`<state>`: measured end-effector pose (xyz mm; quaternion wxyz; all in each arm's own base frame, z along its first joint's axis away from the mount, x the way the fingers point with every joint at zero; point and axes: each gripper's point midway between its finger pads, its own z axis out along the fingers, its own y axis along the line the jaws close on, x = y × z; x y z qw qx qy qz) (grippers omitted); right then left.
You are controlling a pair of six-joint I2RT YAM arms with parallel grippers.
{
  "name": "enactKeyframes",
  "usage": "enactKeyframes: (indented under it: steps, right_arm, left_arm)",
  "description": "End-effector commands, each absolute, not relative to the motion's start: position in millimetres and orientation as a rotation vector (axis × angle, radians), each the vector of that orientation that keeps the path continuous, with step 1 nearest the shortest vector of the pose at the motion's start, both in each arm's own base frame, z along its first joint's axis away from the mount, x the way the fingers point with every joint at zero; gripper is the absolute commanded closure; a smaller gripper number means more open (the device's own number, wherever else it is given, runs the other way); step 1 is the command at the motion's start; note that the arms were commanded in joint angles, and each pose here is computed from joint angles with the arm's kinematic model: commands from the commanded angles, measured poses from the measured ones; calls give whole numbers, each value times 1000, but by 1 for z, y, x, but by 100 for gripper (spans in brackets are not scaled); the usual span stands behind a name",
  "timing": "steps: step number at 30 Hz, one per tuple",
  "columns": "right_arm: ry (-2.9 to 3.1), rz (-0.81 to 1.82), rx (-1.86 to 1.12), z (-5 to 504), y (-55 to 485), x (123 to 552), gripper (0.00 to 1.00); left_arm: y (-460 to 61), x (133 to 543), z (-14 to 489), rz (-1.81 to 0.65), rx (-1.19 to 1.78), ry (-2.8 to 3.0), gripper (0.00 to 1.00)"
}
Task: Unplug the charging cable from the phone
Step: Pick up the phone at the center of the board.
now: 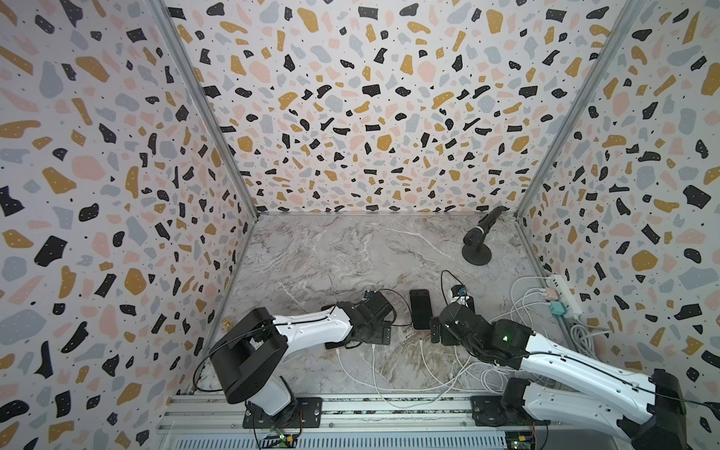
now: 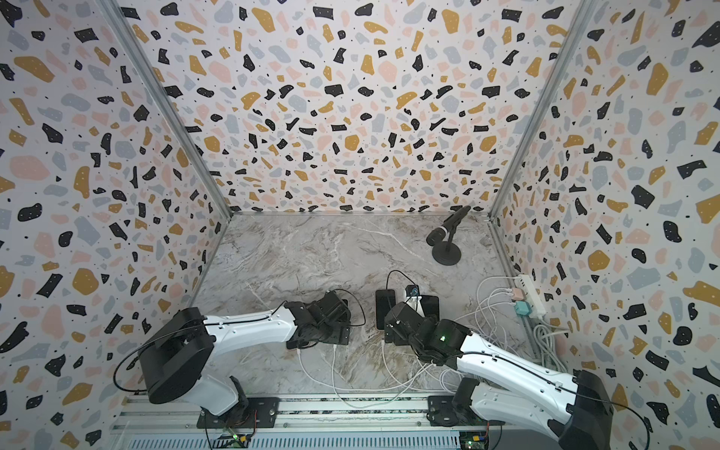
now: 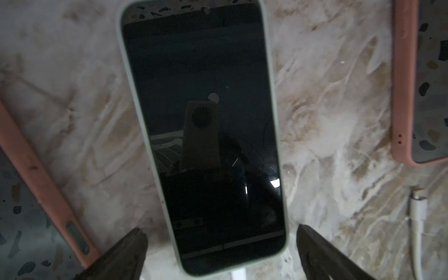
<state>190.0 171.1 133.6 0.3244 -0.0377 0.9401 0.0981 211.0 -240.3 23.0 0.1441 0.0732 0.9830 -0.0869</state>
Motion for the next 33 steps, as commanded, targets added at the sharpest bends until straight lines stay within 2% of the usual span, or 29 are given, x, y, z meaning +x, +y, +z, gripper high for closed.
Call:
enactKeyframes:
  steps: [1, 11, 14, 20, 25, 33]
  right_arm:
    - [2449, 313, -90, 136, 175, 187, 0]
    - [2447, 352, -125, 128, 182, 182, 0]
    - [2444, 350, -165, 125, 185, 178, 0]
    - [2414, 433, -279, 114, 206, 164, 1]
    - [2383, 462, -333, 104, 217, 154, 1]
    - [2338, 675, -437, 100, 263, 139, 1]
  left_arm:
    - [-256, 228, 30, -284, 231, 2784, 0]
    - [-261, 238, 11, -168, 238, 2829, 0]
    - [-255, 238, 7, -128, 217, 2834, 4]
    - [-251, 237, 0, -110, 198, 2836, 28]
    - [-250, 239, 3, -123, 175, 2811, 56]
    - [-251, 250, 56, -266, 93, 2650, 67]
